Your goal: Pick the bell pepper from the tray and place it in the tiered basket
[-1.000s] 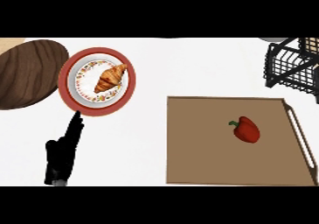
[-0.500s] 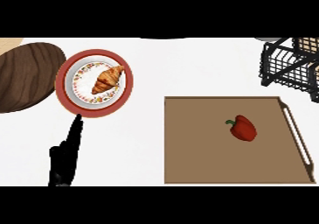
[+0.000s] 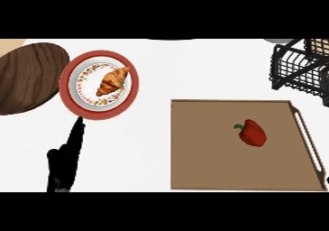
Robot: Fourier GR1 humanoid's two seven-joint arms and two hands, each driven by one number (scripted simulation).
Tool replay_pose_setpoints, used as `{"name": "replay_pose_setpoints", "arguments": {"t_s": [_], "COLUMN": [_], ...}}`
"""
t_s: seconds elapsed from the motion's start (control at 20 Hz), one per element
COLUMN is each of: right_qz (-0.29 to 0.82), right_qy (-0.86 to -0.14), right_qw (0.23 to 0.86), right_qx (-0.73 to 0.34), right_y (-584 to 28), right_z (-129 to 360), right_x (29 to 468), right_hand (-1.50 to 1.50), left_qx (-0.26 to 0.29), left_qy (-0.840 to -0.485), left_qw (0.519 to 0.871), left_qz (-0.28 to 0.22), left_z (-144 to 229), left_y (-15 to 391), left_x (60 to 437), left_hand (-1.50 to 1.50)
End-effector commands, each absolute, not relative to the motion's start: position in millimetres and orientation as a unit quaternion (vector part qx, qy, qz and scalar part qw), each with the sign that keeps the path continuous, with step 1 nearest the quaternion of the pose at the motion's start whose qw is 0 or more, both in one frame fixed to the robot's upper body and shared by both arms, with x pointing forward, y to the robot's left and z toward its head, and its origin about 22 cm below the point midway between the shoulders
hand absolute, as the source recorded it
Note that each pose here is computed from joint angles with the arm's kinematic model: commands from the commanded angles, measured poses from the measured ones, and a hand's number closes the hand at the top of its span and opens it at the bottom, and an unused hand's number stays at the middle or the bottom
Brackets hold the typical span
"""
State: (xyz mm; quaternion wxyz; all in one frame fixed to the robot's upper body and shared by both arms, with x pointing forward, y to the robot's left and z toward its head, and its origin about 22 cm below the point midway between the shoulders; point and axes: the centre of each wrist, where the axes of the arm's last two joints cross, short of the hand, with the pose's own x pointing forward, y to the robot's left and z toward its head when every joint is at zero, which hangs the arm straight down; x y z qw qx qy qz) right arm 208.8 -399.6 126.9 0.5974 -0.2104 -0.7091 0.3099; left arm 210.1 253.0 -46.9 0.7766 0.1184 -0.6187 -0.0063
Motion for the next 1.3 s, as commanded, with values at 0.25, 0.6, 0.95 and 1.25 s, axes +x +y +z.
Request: {"name": "replay_pose_setpoints", "arguments": {"t_s": [0.25, 0.6, 0.95, 1.25], "right_qz": [0.355, 0.399, 0.411, 0.455], "right_qy": [-0.665, -0.606, -0.608, -0.546], "right_qw": [0.588, 0.611, 0.617, 0.632], "right_qx": [-0.293, -0.316, -0.285, -0.309], "right_y": [-331, -330, -303, -295], "right_z": [109, 120, 96, 89], "right_x": [208, 215, 222, 212], "right_hand": [-1.50, -1.50, -1.50, -1.50], "left_qx": [0.119, 0.120, 0.123, 0.114], "left_qy": [-0.607, -0.603, -0.610, -0.604], "left_qw": [0.786, 0.788, 0.783, 0.789], "left_qz": [-0.005, -0.008, -0.014, -0.004], "left_z": [-44, -62, -46, -63], "left_y": [246, 238, 237, 244], "left_x": [219, 211, 215, 212], "left_hand": [0.00, 0.00, 0.00, 0.00]}}
